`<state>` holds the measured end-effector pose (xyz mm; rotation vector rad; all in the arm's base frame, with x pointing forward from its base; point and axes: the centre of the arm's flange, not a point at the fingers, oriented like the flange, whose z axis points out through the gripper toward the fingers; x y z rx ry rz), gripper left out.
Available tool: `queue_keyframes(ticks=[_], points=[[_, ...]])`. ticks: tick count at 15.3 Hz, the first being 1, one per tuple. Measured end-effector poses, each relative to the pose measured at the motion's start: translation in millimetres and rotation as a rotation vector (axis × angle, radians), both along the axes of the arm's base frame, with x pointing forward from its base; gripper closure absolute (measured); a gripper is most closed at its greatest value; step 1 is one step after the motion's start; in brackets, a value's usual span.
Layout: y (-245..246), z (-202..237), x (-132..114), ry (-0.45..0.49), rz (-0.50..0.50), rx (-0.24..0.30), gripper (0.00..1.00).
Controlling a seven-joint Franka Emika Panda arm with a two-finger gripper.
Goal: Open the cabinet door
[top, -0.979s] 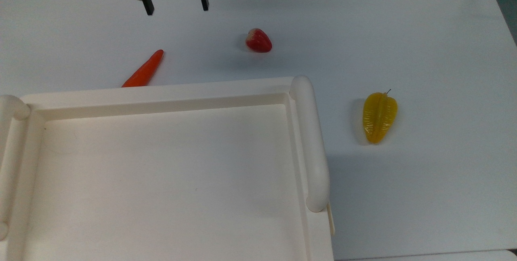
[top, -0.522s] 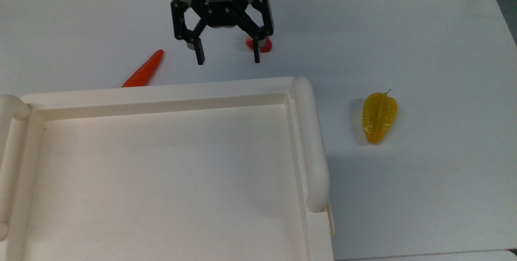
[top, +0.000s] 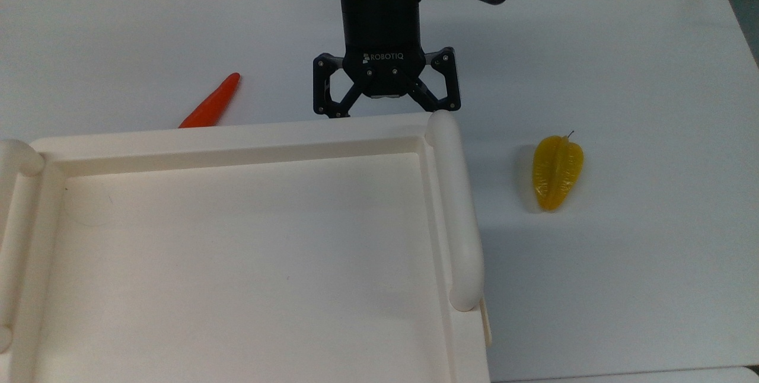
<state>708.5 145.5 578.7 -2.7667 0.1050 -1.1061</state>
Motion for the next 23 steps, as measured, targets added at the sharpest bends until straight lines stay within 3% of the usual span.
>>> queue_keyframes(ticks=[5,7,10,13,23], points=[[6,-9,11,-0.063,-0.004,-0.014,0.14],[11,-9,11,-0.082,0.002,-0.014,0.34],[6,-8,12,-0.084,-0.005,-0.017,0.53],[-3,-9,14,-0.083,-0.017,-0.022,0.84],[-3,-8,10,-0.075,-0.012,-0.031,0.85]])
